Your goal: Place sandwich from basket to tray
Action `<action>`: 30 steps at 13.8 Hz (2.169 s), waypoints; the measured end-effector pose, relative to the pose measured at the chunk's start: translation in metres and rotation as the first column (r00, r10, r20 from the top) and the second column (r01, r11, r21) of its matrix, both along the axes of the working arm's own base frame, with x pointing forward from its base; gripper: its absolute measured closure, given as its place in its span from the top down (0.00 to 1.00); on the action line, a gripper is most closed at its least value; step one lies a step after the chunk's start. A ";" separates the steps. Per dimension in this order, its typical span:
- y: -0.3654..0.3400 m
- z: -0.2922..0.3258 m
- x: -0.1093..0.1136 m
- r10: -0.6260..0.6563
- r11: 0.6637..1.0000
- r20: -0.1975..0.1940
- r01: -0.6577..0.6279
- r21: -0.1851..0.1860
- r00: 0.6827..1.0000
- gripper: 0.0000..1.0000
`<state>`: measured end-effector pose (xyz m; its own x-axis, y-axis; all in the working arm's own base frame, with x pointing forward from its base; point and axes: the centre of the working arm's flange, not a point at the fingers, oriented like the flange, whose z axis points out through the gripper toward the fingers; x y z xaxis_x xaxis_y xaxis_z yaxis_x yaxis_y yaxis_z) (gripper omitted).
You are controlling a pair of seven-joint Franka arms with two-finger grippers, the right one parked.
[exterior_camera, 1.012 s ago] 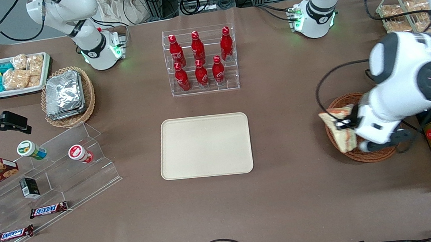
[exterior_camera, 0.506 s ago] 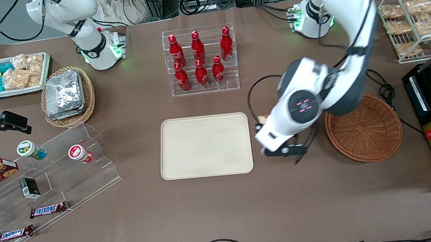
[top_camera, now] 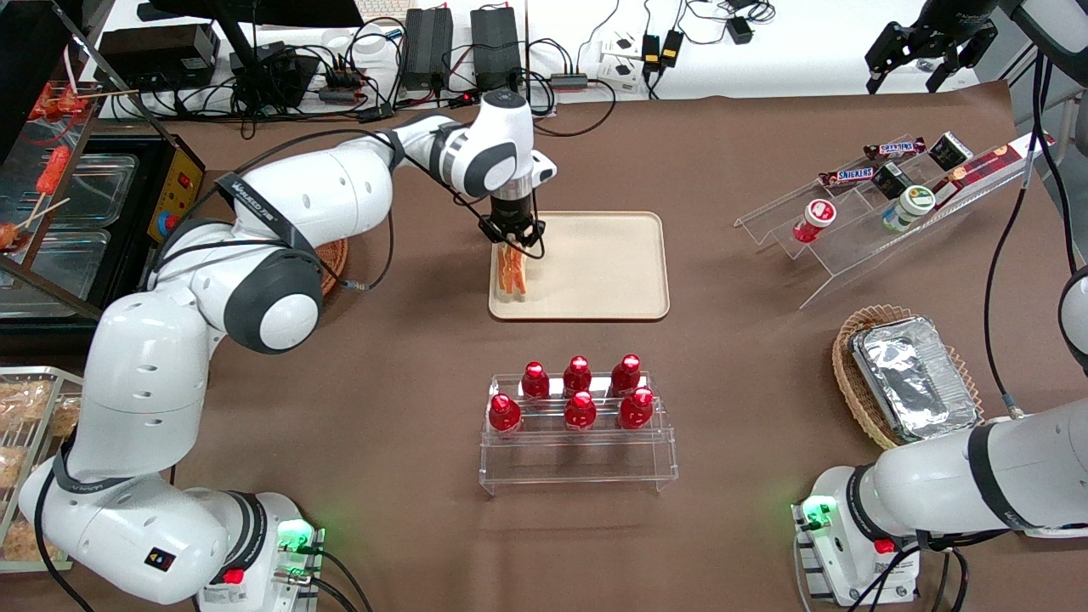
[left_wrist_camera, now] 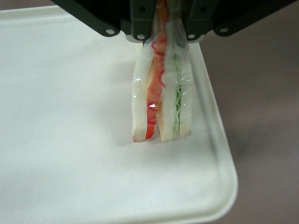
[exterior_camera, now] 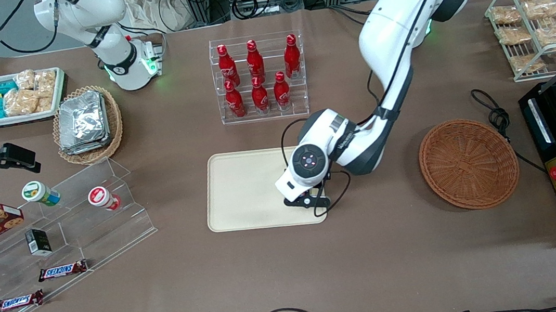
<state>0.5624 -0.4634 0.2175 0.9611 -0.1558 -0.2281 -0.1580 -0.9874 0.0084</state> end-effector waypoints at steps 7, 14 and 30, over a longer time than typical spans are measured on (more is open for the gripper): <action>-0.002 0.024 0.013 0.031 0.999 0.051 -0.030 -0.012 0.998 0.76; 0.088 0.197 0.051 0.179 0.981 0.159 -0.188 0.048 0.971 1.00; 0.363 0.319 0.007 0.118 0.991 0.208 -0.129 0.040 0.971 1.00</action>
<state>0.5694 -0.1001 0.5369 0.9992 -0.0262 -0.0288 -0.0280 -0.9975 -0.0643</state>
